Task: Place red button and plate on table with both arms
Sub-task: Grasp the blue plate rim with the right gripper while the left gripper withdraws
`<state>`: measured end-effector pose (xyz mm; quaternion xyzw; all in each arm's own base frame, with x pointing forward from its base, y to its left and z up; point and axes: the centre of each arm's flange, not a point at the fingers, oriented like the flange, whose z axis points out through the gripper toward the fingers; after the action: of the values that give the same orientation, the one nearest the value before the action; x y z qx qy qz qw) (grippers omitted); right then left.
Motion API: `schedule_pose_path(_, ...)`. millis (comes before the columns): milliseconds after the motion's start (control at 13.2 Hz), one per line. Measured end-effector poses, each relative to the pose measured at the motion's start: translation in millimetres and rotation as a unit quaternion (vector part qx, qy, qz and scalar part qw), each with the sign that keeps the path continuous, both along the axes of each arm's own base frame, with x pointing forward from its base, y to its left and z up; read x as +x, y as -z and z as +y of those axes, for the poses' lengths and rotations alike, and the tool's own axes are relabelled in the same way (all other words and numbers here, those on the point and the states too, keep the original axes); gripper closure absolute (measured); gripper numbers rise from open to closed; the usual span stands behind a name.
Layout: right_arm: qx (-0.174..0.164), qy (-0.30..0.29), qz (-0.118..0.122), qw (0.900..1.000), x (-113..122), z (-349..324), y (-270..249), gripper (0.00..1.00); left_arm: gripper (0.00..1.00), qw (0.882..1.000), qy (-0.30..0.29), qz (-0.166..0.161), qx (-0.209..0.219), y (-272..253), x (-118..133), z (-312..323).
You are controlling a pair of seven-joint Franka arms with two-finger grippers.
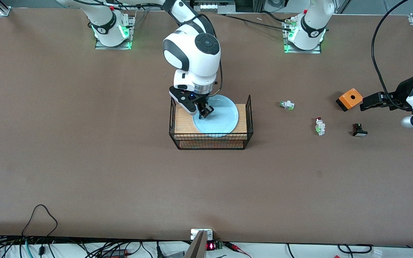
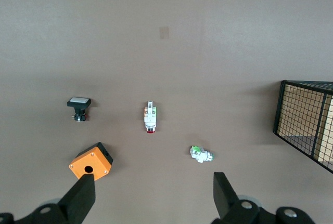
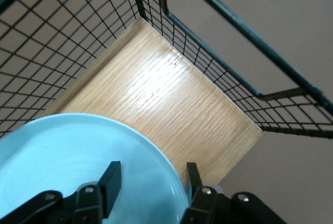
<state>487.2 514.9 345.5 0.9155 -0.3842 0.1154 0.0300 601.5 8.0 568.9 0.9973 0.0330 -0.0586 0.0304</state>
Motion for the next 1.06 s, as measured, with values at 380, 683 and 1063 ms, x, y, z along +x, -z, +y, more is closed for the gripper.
schedule_pose_path(380, -0.006, -0.009, 0.001, 1.0, -7.3, 7.1, 7.8, 0.66, 0.0, 1.0, -0.003, -0.022, 0.0, -17.4, 4.7, 1.4)
schedule_pose_path(683, 0.03, 0.009, 0.034, 0.999, -16.7, 17.1, 2.6, 0.87, 0.0, 1.0, -0.007, -0.028, 0.0, -20.8, 7.0, 2.6)
schedule_pose_path(1063, 0.032, 0.022, 0.052, 0.998, -18.0, 15.7, 0.3, 0.92, 0.0, 1.0, -0.01, -0.03, 0.0, -22.6, 7.2, 2.9)
